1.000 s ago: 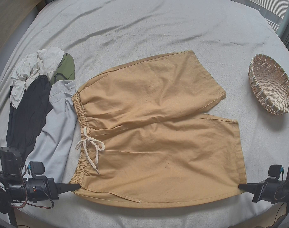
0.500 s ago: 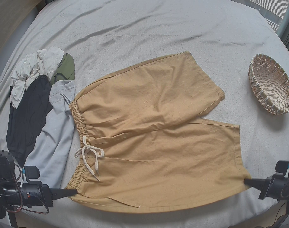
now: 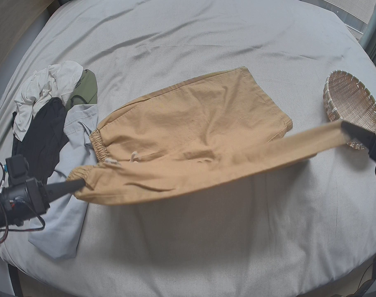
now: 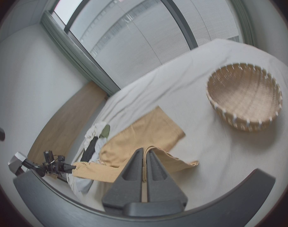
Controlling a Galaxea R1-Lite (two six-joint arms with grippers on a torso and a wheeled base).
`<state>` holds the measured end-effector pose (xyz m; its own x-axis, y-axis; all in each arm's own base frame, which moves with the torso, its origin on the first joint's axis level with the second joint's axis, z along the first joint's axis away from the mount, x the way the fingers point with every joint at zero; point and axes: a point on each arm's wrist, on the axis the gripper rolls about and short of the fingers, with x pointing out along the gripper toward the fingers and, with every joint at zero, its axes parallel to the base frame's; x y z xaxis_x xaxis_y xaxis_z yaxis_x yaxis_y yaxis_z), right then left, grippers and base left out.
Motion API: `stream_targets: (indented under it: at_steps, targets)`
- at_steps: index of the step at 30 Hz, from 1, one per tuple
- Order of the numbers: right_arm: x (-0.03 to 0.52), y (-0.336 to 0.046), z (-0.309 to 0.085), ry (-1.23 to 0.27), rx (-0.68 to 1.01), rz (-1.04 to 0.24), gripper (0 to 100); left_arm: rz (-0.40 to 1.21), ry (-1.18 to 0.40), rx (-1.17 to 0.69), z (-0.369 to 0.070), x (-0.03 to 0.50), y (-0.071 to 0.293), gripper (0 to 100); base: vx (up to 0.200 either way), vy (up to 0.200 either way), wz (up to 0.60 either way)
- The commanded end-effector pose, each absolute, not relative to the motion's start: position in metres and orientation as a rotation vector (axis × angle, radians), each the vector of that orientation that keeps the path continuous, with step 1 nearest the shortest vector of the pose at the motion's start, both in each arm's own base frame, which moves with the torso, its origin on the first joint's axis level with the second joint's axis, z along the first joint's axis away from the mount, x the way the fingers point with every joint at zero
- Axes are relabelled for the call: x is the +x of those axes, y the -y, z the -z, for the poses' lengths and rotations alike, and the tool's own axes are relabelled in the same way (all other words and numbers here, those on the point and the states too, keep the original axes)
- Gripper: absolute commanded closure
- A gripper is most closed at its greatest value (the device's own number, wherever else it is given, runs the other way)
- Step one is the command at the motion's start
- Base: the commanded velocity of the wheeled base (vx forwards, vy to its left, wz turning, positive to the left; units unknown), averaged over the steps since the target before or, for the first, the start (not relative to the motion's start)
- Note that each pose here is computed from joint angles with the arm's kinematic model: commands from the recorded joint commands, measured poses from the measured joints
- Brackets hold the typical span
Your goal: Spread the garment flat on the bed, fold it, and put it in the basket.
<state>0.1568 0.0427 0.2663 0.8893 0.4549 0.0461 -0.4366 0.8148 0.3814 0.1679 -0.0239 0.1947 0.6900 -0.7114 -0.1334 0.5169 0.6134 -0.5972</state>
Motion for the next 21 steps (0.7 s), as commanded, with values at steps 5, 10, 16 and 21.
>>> stream_targets:
  at_steps: [5, 10, 16, 21]
  targets:
    - [0.225, -0.059, -0.298, -0.017, 0.394, -0.482, 100, 0.684, -0.249, -0.581, -0.228, 0.201, 0.025, 100, 0.0, 0.0, 0.0]
    - [0.245, -0.063, -0.3, -0.023, 0.394, -0.477, 100, 0.663, -0.228, -0.585, -0.223, 0.212, 0.025, 100, 0.0, 0.0, 0.0]
    - [0.258, -0.064, -0.297, -0.036, 0.394, -0.467, 100, 0.657, -0.237, -0.601, -0.222, 0.213, 0.025, 100, 0.0, 0.0, 0.0]
    - [0.26, -0.061, -0.3, -0.026, 0.394, -0.456, 100, 0.658, -0.246, -0.612, -0.221, 0.213, 0.025, 100, 0.0, 0.0, 0.0]
